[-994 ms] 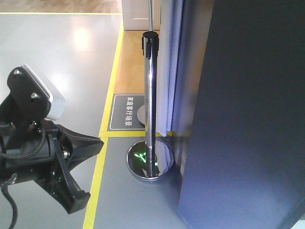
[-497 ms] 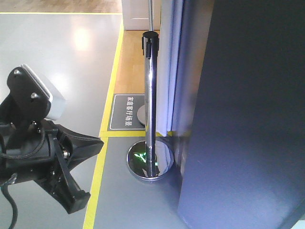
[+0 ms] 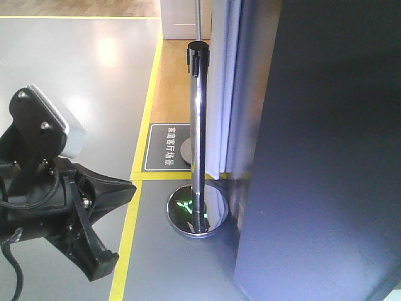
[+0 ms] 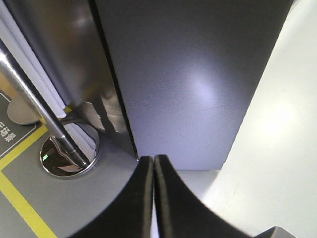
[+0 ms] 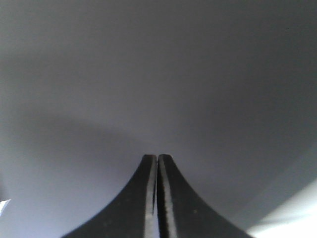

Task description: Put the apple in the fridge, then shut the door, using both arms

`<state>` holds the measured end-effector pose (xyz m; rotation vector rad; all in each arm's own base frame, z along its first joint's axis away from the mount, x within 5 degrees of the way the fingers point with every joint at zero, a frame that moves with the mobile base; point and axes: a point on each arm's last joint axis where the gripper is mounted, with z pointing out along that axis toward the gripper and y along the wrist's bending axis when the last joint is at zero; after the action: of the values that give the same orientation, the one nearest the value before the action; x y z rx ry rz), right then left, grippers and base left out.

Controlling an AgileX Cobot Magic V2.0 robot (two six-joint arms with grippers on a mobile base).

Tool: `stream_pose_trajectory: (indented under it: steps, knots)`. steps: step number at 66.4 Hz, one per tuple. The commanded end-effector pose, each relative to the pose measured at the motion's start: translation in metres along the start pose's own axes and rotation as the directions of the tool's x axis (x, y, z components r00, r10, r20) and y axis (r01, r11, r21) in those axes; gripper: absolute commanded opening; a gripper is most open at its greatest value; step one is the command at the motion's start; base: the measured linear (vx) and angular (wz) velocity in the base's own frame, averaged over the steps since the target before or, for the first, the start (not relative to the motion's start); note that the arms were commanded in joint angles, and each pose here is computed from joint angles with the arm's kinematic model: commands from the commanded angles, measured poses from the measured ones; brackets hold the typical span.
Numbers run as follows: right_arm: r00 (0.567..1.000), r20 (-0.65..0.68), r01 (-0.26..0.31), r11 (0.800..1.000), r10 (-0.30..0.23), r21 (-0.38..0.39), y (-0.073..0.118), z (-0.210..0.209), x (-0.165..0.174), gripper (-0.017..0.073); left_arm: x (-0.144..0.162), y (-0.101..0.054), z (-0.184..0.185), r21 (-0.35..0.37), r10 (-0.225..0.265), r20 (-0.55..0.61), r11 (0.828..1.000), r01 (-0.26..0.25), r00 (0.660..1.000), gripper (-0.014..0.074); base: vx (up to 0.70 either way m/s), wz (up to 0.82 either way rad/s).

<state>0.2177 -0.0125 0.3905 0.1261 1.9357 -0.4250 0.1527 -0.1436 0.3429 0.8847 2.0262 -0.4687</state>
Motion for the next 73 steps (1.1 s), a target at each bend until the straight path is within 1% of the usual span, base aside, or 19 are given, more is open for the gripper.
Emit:
stream_pose_trajectory:
  steps: [1, 3, 7, 12, 17, 23, 28, 34, 43, 50, 54, 60, 73]
  knots:
    - [0.995, 0.102, -0.001, 1.000, 0.001, -0.001, -0.011, 0.015, -0.025, -0.0002, -0.014, 0.000, -0.009, -0.006, -0.011, 0.102, 1.000, 0.012, 0.995, -0.0006, 0.00, 0.00]
    - [0.994, 0.110, -0.015, 1.000, 0.015, -0.004, -0.014, 0.020, -0.027, -0.0002, -0.014, 0.000, -0.009, -0.006, -0.011, 0.102, 1.000, 0.012, 0.995, -0.0006, 0.00, 0.00]
    - [0.992, 0.126, -0.017, 1.000, 0.019, -0.010, -0.018, 0.033, -0.032, -0.0002, -0.014, 0.000, -0.009, -0.006, -0.011, 0.102, 1.000, 0.012, 0.995, -0.0006, 0.00, 0.00]
    - [0.987, 0.153, -0.036, 0.999, 0.040, -0.025, -0.022, 0.046, -0.038, -0.0002, -0.014, 0.000, -0.009, -0.006, -0.011, 0.102, 1.000, 0.012, 0.995, -0.0006, 0.00, 0.00]
    - [0.984, 0.169, -0.046, 0.999, 0.049, -0.021, -0.027, 0.060, -0.043, -0.0002, -0.014, 0.000, -0.009, -0.006, -0.011, 0.102, 1.000, 0.012, 0.995, -0.0006, 0.00, 0.00]
    - [0.981, 0.193, -0.032, 0.999, 0.035, -0.022, -0.030, 0.081, -0.049, -0.0002, -0.014, 0.000, -0.009, -0.006, -0.011, 0.102, 1.000, 0.012, 0.995, -0.0006, 0.00, 0.00]
    - [0.976, 0.217, -0.028, 0.999, 0.034, -0.032, -0.031, 0.098, -0.054, -0.0002, -0.014, 0.000, -0.009, -0.006, -0.011, 0.102, 1.000, 0.012, 0.995, -0.0006, 0.00, 0.00]
    - [0.968, 0.246, -0.024, 0.998, 0.037, -0.056, -0.029, 0.123, -0.060, -0.0002, -0.014, 0.000, -0.009, -0.006, -0.011, 0.102, 1.000, 0.012, 0.995, -0.0006, 0.00, 0.00]
    - [0.963, 0.269, -0.007, 0.996, 0.030, -0.085, -0.021, 0.155, -0.066, -0.0002, -0.014, 0.000, -0.009, -0.006, -0.011, 0.102, 1.000, 0.012, 0.995, -0.0006, 0.00, 0.00]
    - [0.960, 0.278, -0.006, 0.995, 0.034, -0.101, -0.016, 0.175, -0.069, -0.0002, -0.014, 0.000, -0.009, -0.007, -0.012, 0.106, 1.000, 0.012, 0.994, -0.0006, 0.00, 0.00]
    - [0.957, 0.287, -0.006, 0.994, 0.037, -0.108, -0.015, 0.183, -0.070, -0.0002, -0.014, 0.000, -0.009, -0.007, -0.012, 0.105, 1.000, 0.012, 0.994, -0.0006, 0.00, 0.00]
    - [0.958, 0.280, -0.030, 0.994, 0.059, -0.107, -0.015, 0.184, -0.072, -0.0002, -0.014, 0.000, -0.009, -0.007, -0.012, 0.104, 1.000, 0.012, 0.995, -0.0006, 0.00, 0.00]
    - [0.952, 0.279, -0.098, 0.988, 0.128, -0.118, -0.017, 0.175, -0.076, -0.0002, -0.014, 0.000, -0.009, -0.007, -0.012, 0.106, 1.000, 0.012, 0.994, -0.0006, 0.00, 0.00]
